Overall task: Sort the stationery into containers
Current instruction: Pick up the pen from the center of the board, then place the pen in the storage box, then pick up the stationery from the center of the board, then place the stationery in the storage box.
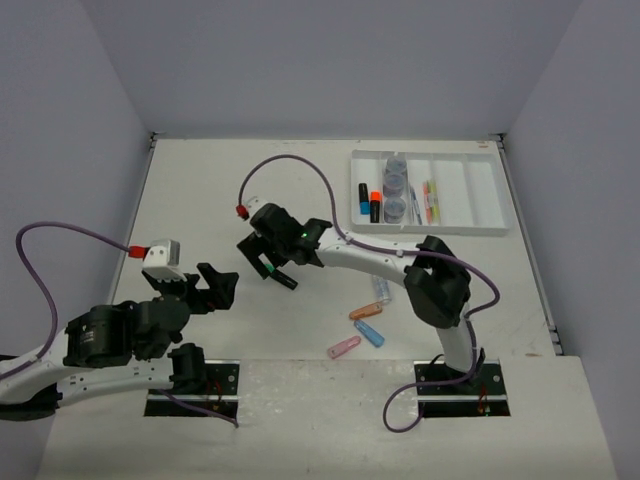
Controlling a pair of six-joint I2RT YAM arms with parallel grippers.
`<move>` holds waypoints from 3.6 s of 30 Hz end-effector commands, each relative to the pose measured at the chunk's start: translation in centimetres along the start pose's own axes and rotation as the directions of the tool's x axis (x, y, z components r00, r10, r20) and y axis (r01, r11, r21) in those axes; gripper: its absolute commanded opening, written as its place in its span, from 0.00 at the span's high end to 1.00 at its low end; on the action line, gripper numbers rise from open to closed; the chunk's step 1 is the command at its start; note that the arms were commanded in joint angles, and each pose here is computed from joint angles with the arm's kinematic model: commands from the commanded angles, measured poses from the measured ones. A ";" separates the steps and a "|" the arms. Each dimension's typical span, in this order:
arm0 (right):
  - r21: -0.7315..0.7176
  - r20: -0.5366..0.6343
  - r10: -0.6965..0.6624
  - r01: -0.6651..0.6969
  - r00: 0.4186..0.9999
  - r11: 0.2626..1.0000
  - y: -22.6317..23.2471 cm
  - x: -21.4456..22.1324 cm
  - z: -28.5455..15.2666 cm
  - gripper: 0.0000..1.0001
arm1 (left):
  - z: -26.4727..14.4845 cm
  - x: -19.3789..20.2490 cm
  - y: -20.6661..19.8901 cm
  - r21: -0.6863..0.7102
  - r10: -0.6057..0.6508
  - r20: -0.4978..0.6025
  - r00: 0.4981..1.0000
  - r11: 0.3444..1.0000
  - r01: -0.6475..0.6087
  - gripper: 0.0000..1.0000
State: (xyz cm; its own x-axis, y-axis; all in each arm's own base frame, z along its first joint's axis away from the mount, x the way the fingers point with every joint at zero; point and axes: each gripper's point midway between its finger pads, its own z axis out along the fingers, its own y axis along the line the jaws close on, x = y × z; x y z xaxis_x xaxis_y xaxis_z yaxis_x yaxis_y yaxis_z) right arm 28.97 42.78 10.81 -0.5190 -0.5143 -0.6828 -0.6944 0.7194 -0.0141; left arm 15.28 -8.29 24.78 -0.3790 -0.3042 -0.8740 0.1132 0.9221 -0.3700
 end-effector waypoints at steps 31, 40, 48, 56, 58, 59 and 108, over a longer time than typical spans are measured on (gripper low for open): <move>0.430 0.049 0.376 -0.359 0.925 0.828 -20.3 -0.1 -2.3 1.00 | 0.5 -0.2 -1.0 0.004 0.031 0.008 0.999 1.000 -0.031 0.00; 0.600 0.096 0.468 -0.426 0.879 0.677 -32.6 1.1 -2.2 0.93 | 1.5 1.2 -1.9 -0.044 0.127 -0.036 0.991 0.991 -0.128 0.00; 0.572 0.117 0.479 -0.453 0.870 0.684 -33.0 0.2 -3.0 0.34 | 1.1 0.6 -1.5 -0.024 0.088 -0.015 0.996 0.996 -0.088 0.00; 0.472 0.091 0.526 -0.502 0.845 0.724 -27.7 3.2 -9.4 0.12 | 0.9 0.4 -1.4 -0.020 0.076 -0.011 0.997 0.997 -0.076 0.00; 0.412 0.087 0.543 -0.527 0.835 0.744 -25.3 5.3 -11.7 0.01 | 0.9 0.4 -1.4 -0.017 0.073 -0.011 0.997 0.997 -0.073 0.00; 0.402 0.084 0.554 -0.536 0.829 0.742 -24.6 6.5 -12.5 0.01 | 0.9 0.4 -1.4 -0.016 0.072 -0.011 0.997 0.997 -0.072 0.00; 0.774 0.267 0.412 -0.448 0.871 0.447 -41.5 8.5 -23.6 1.00 | -0.5 -1.2 -1.2 0.086 -0.025 0.030 0.999 0.996 0.022 0.00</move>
State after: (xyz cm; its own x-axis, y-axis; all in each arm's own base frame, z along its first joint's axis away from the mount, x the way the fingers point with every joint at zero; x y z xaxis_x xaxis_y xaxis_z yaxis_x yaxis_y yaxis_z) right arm 36.71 1.85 19.64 -0.6672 0.1013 -0.7380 0.2530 0.9626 -0.0966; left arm 15.21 -8.90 25.07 -0.3802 -0.2846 -0.8800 0.1523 0.9192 -0.3631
